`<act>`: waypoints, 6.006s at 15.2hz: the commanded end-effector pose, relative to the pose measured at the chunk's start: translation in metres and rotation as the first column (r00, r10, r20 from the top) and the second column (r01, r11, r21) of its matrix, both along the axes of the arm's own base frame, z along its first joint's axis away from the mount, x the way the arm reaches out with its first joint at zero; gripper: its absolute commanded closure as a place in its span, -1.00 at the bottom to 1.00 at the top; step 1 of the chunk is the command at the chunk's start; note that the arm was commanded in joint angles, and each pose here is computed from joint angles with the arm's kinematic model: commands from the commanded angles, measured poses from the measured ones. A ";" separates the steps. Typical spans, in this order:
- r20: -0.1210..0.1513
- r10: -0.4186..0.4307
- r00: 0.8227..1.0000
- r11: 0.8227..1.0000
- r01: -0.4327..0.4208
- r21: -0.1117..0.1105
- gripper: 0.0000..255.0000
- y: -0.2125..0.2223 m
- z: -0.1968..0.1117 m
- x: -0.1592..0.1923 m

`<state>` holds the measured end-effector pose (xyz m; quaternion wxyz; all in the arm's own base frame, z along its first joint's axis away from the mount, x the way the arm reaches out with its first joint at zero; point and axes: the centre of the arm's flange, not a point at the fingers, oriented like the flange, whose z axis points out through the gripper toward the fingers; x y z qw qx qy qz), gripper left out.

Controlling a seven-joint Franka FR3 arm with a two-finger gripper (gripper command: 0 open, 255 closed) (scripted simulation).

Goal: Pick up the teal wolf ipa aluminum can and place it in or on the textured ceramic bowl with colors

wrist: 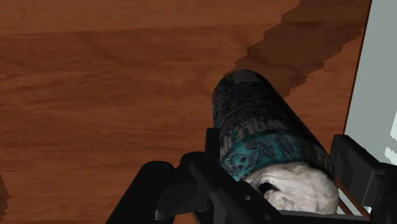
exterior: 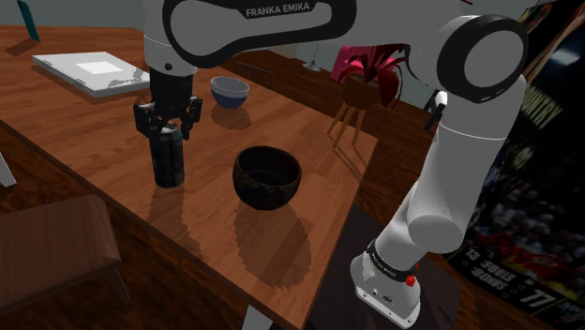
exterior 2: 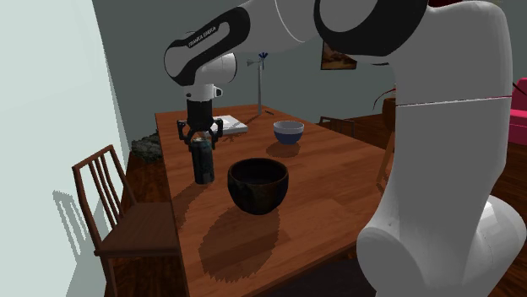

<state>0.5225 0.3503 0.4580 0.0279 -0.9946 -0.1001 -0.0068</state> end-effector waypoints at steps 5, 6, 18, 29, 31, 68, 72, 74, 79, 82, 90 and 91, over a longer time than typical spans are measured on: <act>-0.001 0.000 1.000 1.000 0.000 0.000 1.00 0.000 -0.001 0.000; -0.001 0.000 1.000 1.000 0.000 0.000 1.00 0.000 -0.001 0.000; -0.001 0.000 1.000 1.000 0.000 0.000 1.00 0.000 0.063 0.000; -0.001 0.000 1.000 1.000 0.000 0.000 1.00 0.000 0.121 0.000; -0.001 0.000 1.000 1.000 0.000 0.000 1.00 0.000 0.131 0.000; -0.001 0.000 1.000 1.000 0.000 0.000 1.00 -0.163 0.209 -0.185; -0.001 0.000 1.000 1.000 0.000 0.000 1.00 -0.163 0.188 -0.185; -0.001 0.000 1.000 1.000 0.000 0.000 1.00 -0.163 0.178 -0.185; -0.001 0.000 1.000 1.000 0.000 0.000 1.00 -0.163 0.151 -0.185; -0.001 0.000 1.000 1.000 0.000 0.000 1.00 -0.163 0.135 -0.185; -0.001 0.000 1.000 1.000 0.000 0.000 1.00 -0.163 0.119 -0.185; -0.001 0.000 1.000 1.000 0.000 0.000 1.00 -0.163 0.119 -0.185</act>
